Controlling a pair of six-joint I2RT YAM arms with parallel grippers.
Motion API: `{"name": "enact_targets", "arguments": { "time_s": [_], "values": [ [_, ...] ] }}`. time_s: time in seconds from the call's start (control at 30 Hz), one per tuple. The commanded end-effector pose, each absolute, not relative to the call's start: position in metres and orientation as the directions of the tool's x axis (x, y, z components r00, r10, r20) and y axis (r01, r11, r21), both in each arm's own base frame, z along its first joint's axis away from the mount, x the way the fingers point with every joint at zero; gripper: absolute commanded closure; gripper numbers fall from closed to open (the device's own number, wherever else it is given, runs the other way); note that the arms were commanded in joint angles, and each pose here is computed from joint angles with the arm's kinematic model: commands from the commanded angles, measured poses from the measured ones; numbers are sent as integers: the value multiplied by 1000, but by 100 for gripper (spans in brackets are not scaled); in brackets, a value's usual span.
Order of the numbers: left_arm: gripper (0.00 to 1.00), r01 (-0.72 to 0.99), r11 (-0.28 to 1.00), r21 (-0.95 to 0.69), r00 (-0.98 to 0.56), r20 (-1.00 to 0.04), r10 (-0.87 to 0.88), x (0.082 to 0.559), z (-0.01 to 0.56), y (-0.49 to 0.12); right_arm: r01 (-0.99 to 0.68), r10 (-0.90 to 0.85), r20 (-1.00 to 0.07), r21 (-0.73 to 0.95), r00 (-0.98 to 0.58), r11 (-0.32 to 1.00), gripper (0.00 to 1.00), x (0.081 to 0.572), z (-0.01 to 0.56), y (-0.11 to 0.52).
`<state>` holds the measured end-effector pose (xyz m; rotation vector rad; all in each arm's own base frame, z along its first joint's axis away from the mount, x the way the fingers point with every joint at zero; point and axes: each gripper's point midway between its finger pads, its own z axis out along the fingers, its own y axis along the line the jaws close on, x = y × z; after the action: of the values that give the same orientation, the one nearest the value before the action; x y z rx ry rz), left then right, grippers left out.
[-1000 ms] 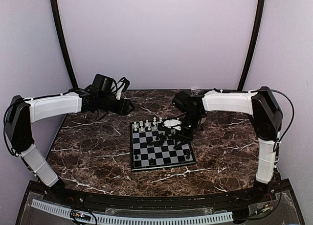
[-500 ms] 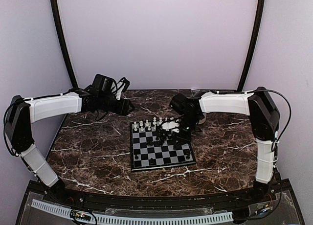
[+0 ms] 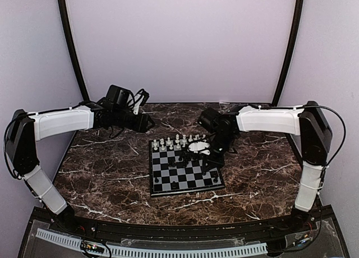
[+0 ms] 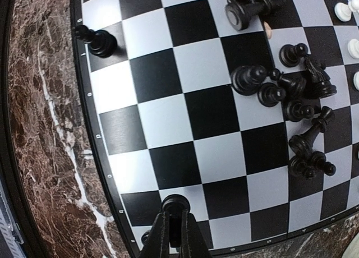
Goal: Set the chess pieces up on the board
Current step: Place the knight at g8.
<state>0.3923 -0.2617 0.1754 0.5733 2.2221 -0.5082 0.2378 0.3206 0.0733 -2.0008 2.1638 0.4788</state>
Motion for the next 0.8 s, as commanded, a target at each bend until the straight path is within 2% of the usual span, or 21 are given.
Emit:
{"name": "enact_targets", "arguments": {
  "time_s": [0.0, 0.43, 0.77],
  "values": [
    [45, 559, 810, -178, -588, -774, 235, 394, 188, -265, -991, -951, -307, 134, -41, 0, 98, 215, 74, 316],
    [45, 562, 807, -180, -584, -778, 233, 393, 190, -265, -991, -968, -249, 133, -2, -32, 97, 203, 56, 305],
    [45, 565, 805, -180, -583, -778, 235, 392, 191, -265, -992, -969, -248, 124, -3, -29, 79, 204, 57, 304]
  ]
}}
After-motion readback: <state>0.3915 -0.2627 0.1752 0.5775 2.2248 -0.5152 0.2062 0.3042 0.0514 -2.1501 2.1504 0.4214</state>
